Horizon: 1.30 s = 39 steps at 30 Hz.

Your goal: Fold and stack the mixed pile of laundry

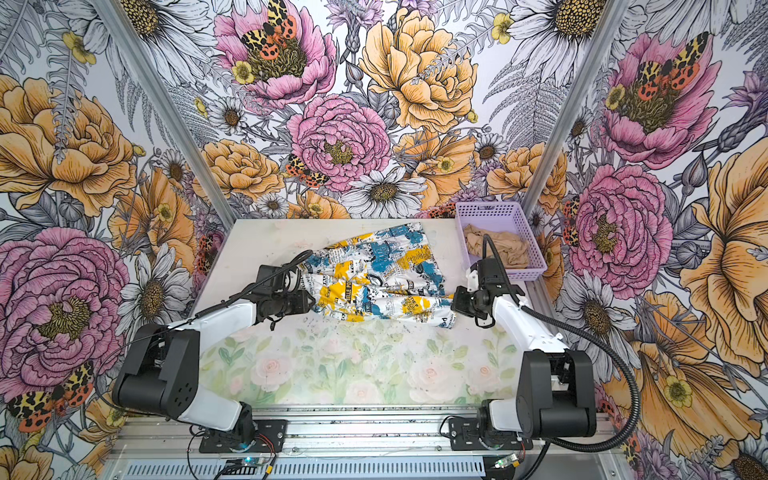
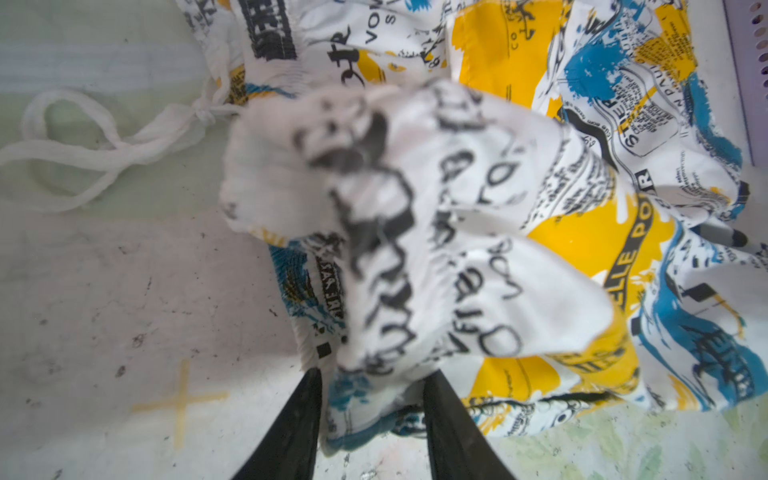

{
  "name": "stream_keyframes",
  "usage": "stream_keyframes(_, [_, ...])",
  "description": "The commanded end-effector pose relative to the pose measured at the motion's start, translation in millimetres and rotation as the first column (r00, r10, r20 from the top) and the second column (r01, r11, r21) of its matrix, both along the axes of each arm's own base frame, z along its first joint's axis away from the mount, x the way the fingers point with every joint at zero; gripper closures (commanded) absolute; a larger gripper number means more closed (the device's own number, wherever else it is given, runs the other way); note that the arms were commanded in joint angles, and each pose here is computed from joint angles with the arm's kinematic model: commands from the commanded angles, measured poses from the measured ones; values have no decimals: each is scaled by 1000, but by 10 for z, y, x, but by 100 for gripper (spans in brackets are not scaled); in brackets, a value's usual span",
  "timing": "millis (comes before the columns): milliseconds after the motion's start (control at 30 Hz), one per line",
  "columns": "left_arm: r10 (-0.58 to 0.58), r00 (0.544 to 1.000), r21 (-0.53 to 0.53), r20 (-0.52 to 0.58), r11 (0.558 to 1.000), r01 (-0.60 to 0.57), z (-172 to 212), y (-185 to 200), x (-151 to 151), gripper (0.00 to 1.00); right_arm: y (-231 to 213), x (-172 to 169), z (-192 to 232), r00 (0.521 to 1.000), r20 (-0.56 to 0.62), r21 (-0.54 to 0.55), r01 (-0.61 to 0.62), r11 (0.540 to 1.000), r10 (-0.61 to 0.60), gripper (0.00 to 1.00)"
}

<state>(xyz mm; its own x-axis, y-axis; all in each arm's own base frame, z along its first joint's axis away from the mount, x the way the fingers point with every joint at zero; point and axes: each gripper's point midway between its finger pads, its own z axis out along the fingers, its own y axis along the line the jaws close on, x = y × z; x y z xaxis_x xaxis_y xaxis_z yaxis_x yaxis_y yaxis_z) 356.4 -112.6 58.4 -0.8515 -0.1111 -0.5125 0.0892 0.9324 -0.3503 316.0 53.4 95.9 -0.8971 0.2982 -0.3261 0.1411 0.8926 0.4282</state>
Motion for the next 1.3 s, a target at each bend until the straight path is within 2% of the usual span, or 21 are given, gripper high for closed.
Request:
stream_keyframes(0, [-22,1000,-31,10,999,22,-17,-116,38,62,-18,94,65,999,36,1,-6,1000,6,100])
stream_keyframes(67, [-7,1000,-21,-4,1000,7,-50,-87,22,72,-23,100,72,999,38,-1,-5,1000,5,100])
stream_keyframes(100, [3,1000,-12,-8,1000,-3,-52,-64,6,81,-28,101,73,999,38,0,-3,1000,3,100])
stream_keyframes(200, [25,1000,3,-6,1000,-25,37,-11,-33,100,-34,104,93,999,43,2,2,1000,-2,100])
stream_keyframes(433, [87,996,-29,-11,996,-88,428,44,-252,100,-41,114,373,995,93,16,22,1000,-23,100])
stream_keyframes(733, [182,983,-161,-24,970,-183,1058,114,-687,100,-197,3,1028,977,206,-57,73,996,-60,100])
stream_keyframes(900, [205,974,-216,-93,951,-221,1068,54,-823,100,-213,23,1254,968,244,-71,69,995,-50,100])
stream_keyframes(1033, [211,967,-217,-140,947,-238,990,-68,-1025,100,-288,-62,1375,964,259,-117,87,989,-54,100])
stream_keyframes(1267, [279,946,-265,-166,911,-315,1094,-157,-1330,100,-295,-83,1761,947,317,-128,89,988,-45,100])
